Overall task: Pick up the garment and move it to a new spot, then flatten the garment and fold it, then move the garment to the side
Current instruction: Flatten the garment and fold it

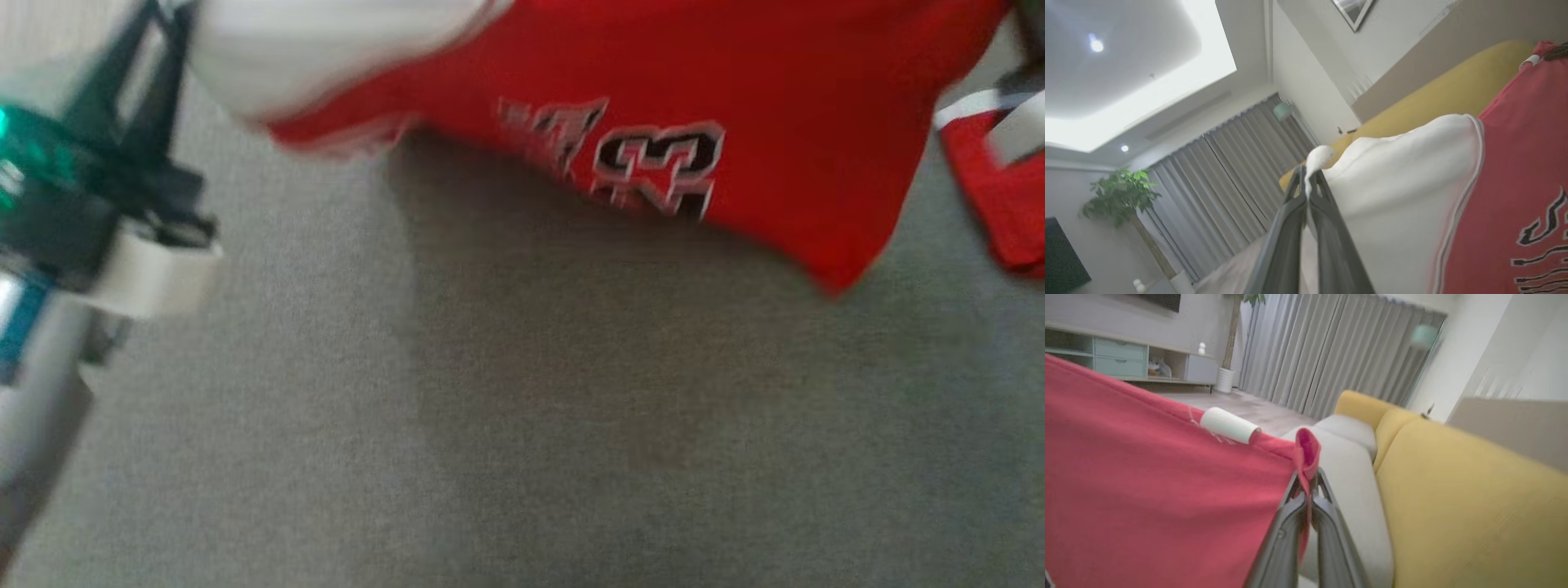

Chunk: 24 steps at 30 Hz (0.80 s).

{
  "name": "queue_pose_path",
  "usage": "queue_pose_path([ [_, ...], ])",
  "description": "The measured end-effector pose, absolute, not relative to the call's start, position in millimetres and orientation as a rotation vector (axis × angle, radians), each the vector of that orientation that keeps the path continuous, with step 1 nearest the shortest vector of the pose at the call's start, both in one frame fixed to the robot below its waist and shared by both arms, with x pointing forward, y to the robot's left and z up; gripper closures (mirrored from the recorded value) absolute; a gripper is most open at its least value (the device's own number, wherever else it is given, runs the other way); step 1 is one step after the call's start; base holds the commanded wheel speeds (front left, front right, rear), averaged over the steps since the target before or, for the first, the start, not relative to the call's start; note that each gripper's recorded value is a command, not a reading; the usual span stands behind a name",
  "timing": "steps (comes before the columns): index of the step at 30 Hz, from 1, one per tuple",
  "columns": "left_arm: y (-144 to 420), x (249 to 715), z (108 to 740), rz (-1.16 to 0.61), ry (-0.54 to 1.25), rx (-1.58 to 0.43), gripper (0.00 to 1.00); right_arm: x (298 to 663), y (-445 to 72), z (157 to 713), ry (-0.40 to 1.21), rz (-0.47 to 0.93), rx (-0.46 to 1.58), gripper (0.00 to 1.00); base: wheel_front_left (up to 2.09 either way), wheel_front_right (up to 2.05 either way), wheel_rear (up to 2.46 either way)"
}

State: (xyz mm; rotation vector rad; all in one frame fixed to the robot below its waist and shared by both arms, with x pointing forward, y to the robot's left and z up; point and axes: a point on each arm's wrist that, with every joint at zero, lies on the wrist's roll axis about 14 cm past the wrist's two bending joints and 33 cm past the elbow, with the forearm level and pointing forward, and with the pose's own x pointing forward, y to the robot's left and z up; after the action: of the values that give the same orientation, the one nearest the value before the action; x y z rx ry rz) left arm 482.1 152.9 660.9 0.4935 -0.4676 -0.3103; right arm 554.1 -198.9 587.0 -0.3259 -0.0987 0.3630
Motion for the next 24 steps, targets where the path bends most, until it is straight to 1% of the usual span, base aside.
queue_pose_path([
  [3,149.3,475.0,711.5,-0.312,-0.586,0.524,1.00,545.6,-209.7,648.5,-0.248,0.324,-0.380,1.00,0.00,0.00,0.00],
  [6,144.9,461.8,762.8,-0.310,-0.703,0.559,1.00,527.7,-215.1,703.3,-0.391,0.290,-0.421,1.00,0.00,0.00,0.00],
  [9,136.2,444.4,809.5,-0.322,-0.809,0.601,1.00,505.4,-217.6,746.5,-0.505,0.263,-0.466,1.00,0.00,0.00,0.00],
  [12,126.1,427.5,850.4,-0.335,-0.903,0.637,1.00,485.0,-225.8,780.8,-0.579,0.215,-0.501,1.00,0.00,0.00,0.00],
  [13,126.1,427.5,850.4,-0.335,-0.903,0.637,1.00,485.0,-225.8,780.8,-0.579,0.215,-0.501,1.00,0.00,0.00,0.00],
  [16,116.8,418.4,878.7,-0.348,-0.967,0.659,1.00,472.0,-232.1,799.4,-0.605,0.178,-0.524,1.00,0.00,0.00,0.00],
  [18,114.0,422.2,886.3,-0.353,-0.968,0.672,1.00,471.7,-232.3,800.3,-0.592,0.169,-0.523,1.00,0.00,0.00,0.00],
  [21,115.2,442.3,882.4,-0.353,-0.920,0.684,1.00,482.8,-224.5,787.5,-0.546,0.182,-0.487,1.00,0.00,0.00,0.00],
  [24,119.9,472.9,861.4,-0.353,-0.829,0.681,1.00,500.5,-213.7,761.8,-0.472,0.213,-0.439,1.00,0.00,0.00,0.00],
])
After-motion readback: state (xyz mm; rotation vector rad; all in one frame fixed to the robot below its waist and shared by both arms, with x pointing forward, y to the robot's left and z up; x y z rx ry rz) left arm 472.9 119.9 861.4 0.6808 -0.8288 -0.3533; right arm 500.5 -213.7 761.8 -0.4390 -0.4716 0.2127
